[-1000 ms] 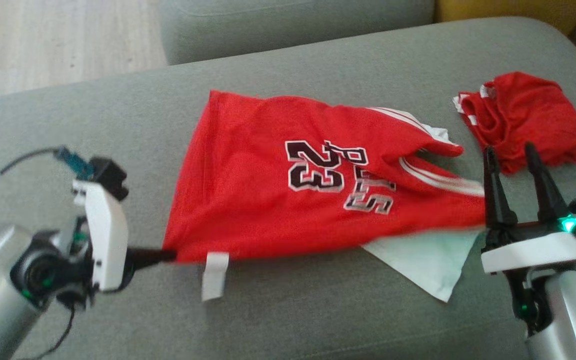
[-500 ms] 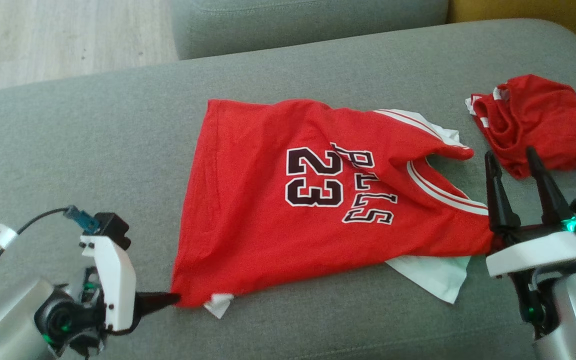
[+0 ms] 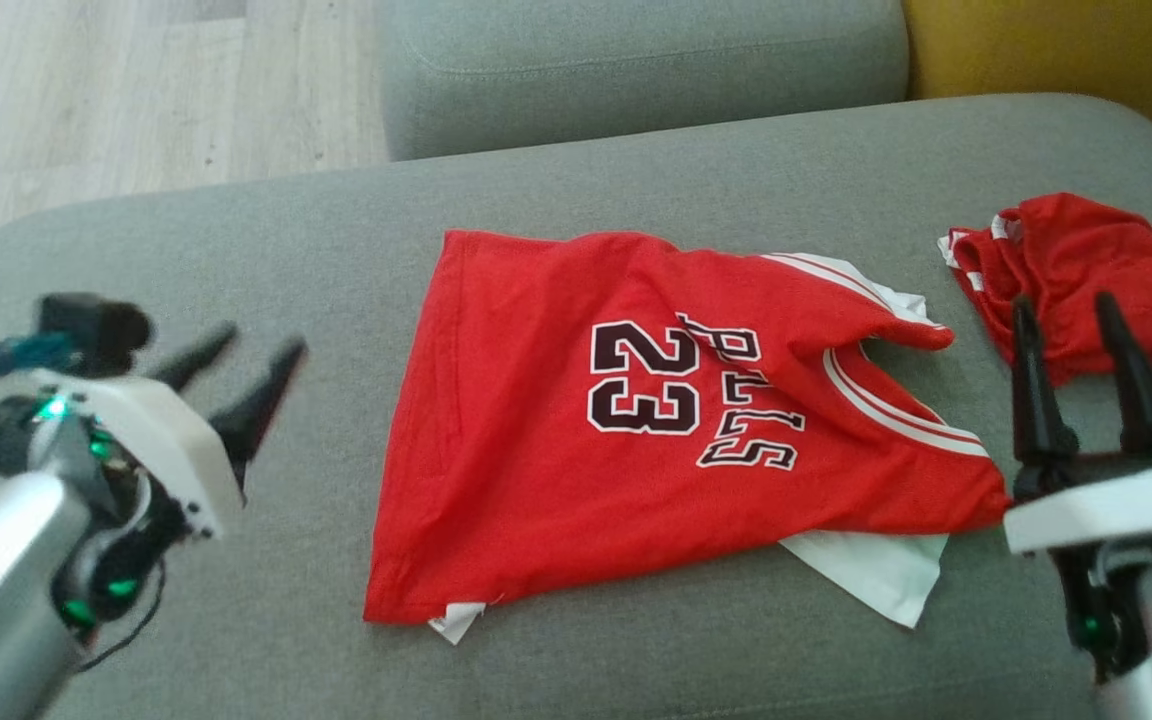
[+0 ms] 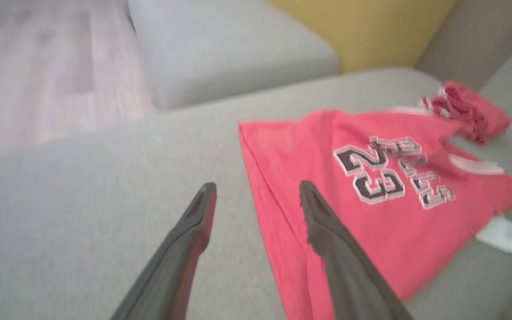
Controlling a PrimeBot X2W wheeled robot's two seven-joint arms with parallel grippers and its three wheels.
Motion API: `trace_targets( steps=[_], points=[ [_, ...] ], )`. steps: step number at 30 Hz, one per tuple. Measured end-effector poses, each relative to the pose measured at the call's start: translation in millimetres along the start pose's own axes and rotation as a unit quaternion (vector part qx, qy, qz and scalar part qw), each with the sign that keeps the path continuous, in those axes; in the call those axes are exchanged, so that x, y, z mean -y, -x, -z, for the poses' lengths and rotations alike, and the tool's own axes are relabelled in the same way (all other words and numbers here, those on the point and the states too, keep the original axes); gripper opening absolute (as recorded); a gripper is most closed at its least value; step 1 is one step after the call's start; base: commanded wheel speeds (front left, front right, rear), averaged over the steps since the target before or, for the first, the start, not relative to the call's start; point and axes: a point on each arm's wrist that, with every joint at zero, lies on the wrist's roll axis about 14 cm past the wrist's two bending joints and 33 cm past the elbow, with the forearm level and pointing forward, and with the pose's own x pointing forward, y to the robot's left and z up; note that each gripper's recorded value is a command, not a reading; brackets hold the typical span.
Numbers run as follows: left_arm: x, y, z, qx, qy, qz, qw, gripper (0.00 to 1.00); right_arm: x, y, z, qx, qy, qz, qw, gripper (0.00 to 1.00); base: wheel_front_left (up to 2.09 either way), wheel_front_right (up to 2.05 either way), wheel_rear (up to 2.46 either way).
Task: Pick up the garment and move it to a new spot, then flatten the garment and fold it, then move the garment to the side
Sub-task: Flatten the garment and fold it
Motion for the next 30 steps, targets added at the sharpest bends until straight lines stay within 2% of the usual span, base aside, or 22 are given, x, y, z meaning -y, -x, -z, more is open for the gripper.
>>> trace_targets(
  steps=[4, 7, 9, 12, 14, 20, 30],
  points=[
    [-10, 15, -23, 0.141, 0.010, -0.086, 0.986, 1.00, 11, 17, 14, -0.015, -0.010, 0.025, 1.000, 1.00, 0.00, 0.00, 0.00],
    [-9, 28, 0, 0.152, 0.038, -0.140, 0.978, 1.00, 11, 29, 26, -0.027, -0.020, 0.036, 0.999, 1.00, 0.00, 0.00, 0.00],
    [-12, 39, -2, 0.177, 0.052, -0.181, 0.966, 1.00, 6, 30, 29, -0.029, -0.023, 0.034, 0.999, 1.00, 0.00, 0.00, 0.00],
    [-14, 58, -16, 0.225, 0.031, -0.229, 0.947, 1.00, -4, 29, 30, -0.027, -0.021, 0.021, 0.999, 1.00, 0.00, 0.00, 0.00],
    [-9, 69, -13, 0.237, 0.028, -0.244, 0.940, 1.00, -10, 29, 29, -0.023, -0.019, 0.012, 0.999, 1.00, 0.00, 0.00, 0.00],
    [3, 84, 29, 0.203, 0.039, -0.258, 0.944, 1.00, -18, 36, 34, -0.027, -0.015, 0.001, 1.000, 1.00, 0.00, 0.00, 0.00],
    [-1, 83, 26, 0.215, 0.032, -0.255, 0.942, 1.00, -18, 37, 28, -0.016, -0.014, 0.001, 1.000, 1.00, 0.00, 0.00, 0.00]
  ],
)
